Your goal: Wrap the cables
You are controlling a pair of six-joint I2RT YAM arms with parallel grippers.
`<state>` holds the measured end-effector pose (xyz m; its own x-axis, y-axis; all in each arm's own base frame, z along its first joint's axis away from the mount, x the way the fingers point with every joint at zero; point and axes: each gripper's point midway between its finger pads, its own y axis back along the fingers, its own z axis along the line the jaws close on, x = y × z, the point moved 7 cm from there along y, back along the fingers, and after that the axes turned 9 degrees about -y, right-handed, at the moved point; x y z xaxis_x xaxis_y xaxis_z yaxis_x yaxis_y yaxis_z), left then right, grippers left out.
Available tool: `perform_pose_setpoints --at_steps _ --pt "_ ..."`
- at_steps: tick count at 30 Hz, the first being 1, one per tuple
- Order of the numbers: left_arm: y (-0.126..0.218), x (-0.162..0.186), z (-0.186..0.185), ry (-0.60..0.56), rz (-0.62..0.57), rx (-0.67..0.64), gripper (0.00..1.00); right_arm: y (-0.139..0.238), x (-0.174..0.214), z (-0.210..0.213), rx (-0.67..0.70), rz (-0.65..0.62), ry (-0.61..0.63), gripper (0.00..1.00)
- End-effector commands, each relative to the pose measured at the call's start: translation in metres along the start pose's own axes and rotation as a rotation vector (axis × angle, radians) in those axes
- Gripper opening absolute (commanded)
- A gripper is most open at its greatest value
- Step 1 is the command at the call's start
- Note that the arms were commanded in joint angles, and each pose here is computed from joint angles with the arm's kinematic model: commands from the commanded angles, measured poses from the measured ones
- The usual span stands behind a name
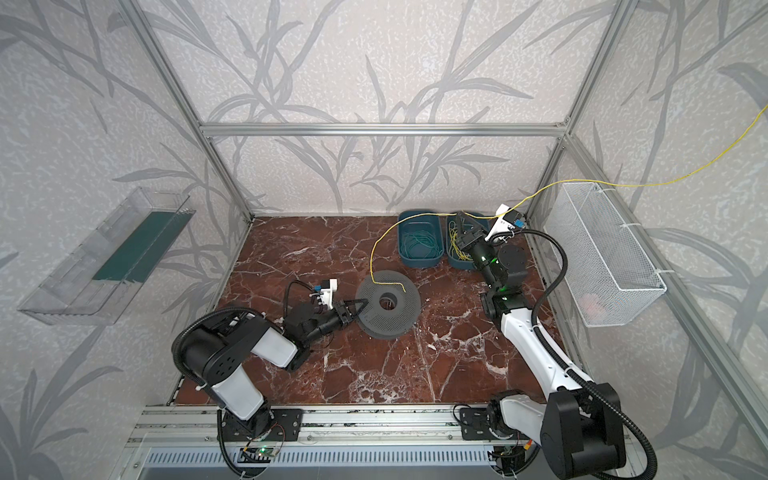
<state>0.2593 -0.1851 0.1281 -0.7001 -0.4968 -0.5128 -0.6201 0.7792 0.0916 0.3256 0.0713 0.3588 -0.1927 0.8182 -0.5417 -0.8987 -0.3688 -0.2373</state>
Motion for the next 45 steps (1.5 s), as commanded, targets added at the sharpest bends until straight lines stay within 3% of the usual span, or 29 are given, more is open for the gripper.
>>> perform_pose_setpoints --at_steps 1,3,8,13,20,25,45 --pt "0.009 -0.009 0.007 -0.042 -0.012 -0.105 0.0 0.007 -0.006 0.01 -0.038 -0.022 0.014 0.0" --pt "0.014 -0.019 -0.007 -0.111 0.001 -0.156 0.0 0.009 -0.007 0.01 -0.038 -0.028 0.009 0.0" --pt "0.045 -0.055 -0.045 -0.366 0.022 -0.46 0.0 0.014 -0.013 0.011 -0.04 -0.045 0.001 0.0" --pt "0.056 -0.085 -0.078 -0.487 0.022 -0.61 0.0 0.019 -0.01 0.009 -0.041 -0.049 -0.018 0.0" --pt "0.026 -0.088 -0.112 -0.747 0.029 -0.84 0.0 0.026 -0.004 0.001 -0.022 -0.035 -0.025 0.0" --pt "-0.005 -0.078 -0.122 -0.852 0.05 -0.914 0.0 0.034 -0.006 0.0 -0.017 -0.041 -0.014 0.0" --pt "-0.05 -0.063 -0.112 -0.748 -0.008 -0.841 0.0 0.052 -0.006 -0.019 0.065 -0.044 -0.028 0.0"
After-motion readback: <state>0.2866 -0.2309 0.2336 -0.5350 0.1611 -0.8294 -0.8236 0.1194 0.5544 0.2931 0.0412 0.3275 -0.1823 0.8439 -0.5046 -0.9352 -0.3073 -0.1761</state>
